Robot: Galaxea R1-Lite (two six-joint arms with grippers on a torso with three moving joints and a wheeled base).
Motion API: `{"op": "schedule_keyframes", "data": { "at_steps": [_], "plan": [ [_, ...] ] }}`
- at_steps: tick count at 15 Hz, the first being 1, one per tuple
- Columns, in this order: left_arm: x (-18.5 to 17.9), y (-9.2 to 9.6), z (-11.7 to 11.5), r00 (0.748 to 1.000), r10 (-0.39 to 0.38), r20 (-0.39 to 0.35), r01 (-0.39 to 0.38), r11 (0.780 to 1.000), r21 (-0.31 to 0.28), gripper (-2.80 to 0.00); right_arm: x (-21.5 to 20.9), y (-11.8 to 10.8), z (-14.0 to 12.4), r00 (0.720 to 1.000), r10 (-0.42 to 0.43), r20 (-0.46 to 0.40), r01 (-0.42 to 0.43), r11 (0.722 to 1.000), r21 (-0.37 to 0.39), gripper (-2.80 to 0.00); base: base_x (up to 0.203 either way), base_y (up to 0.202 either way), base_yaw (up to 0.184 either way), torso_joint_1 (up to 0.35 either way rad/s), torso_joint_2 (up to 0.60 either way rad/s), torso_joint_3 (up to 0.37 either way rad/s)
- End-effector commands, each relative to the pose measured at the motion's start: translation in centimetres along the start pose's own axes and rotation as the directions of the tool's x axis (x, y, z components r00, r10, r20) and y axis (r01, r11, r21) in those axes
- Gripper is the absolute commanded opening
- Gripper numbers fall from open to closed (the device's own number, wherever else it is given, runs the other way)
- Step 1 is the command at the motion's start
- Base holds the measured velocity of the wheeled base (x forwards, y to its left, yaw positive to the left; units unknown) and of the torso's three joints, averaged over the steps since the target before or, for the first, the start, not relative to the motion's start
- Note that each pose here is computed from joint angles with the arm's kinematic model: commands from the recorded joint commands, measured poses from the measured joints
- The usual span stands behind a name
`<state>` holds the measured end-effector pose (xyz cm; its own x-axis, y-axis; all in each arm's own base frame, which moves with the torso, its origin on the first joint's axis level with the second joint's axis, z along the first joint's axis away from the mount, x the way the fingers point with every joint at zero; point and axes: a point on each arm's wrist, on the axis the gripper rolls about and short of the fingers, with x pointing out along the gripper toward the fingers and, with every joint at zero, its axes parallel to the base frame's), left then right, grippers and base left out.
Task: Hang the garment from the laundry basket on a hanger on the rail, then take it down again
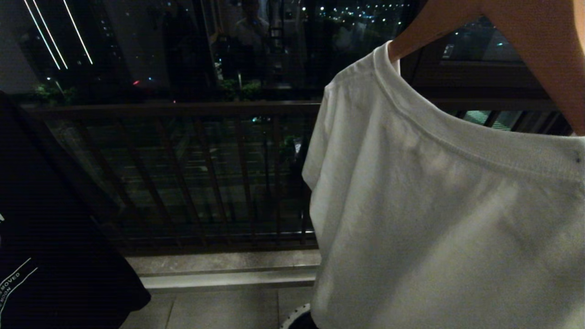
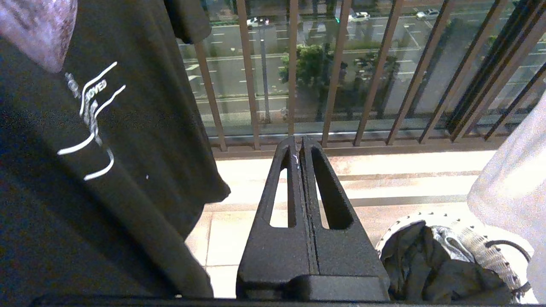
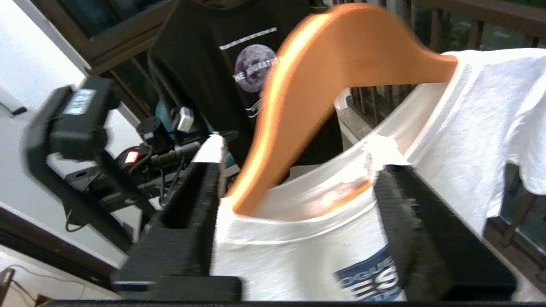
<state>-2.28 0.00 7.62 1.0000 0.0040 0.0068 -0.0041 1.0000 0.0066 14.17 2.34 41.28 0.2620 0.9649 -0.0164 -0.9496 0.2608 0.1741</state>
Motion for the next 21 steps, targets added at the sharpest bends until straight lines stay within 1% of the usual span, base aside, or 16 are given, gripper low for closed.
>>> {"op": "schedule_keyframes", "data": {
  "at_steps": [1, 3, 7, 10, 14, 17, 21],
  "plan": [
    [0.0, 0.0, 0.0, 1.0, 0.001, 0.001, -0.001, 1.0, 0.001, -2.8, 0.9, -2.1, -0.3, 0.999, 0.028, -0.016, -0.027, 0.999, 0.039, 0.0, 0.0, 0.0, 0.0, 0.0, 0.0, 0.0],
    [0.0, 0.0, -0.1, 1.0, 0.001, 0.0, -0.001, 1.0, 0.001, -2.8, 1.8, -2.9, -0.3, 0.998, 0.062, -0.02, -0.062, 0.998, 0.029, 0.0, 0.0, 0.0, 0.0, 0.0, 0.0, 0.0],
    [0.0, 0.0, 0.0, 1.0, 0.001, 0.001, -0.001, 1.0, 0.0, -2.8, 3.5, -2.4, -0.9, 0.986, 0.16, -0.042, -0.158, 0.987, 0.041, 0.0, 0.0, 0.0, 0.0, 0.0, 0.0, 0.0],
    [0.0, 0.0, 0.0, 1.0, 0.001, 0.001, -0.001, 1.0, 0.001, -2.8, 4.3, -2.0, -1.6, 0.977, 0.206, -0.057, -0.204, 0.978, 0.042, 0.0, 0.0, 0.0, 0.0, 0.0, 0.0, 0.0],
    [0.0, 0.0, 0.0, 1.0, 0.001, 0.001, -0.001, 1.0, 0.0, -2.8, 5.9, -1.5, -1.8, 0.958, 0.278, -0.074, -0.275, 0.96, 0.048, 0.0, 0.0, 0.0, 0.0, 0.0, 0.0, 0.0],
    [0.0, 0.0, 0.0, 1.0, 0.002, 0.001, -0.002, 1.0, 0.001, -2.8, 6.9, -1.4, -1.9, 0.954, 0.288, -0.08, -0.286, 0.957, 0.041, 0.0, 0.0, 0.0, 0.0, 0.0, 0.0, 0.0],
    [0.0, 0.0, 0.0, 1.0, 0.001, 0.001, -0.001, 1.0, 0.0, -2.8, 7.0, -1.3, -1.9, 0.955, 0.286, -0.08, -0.283, 0.958, 0.041, 0.0, 0.0, 0.0, 0.0, 0.0, 0.0, 0.0]
  ]
}}
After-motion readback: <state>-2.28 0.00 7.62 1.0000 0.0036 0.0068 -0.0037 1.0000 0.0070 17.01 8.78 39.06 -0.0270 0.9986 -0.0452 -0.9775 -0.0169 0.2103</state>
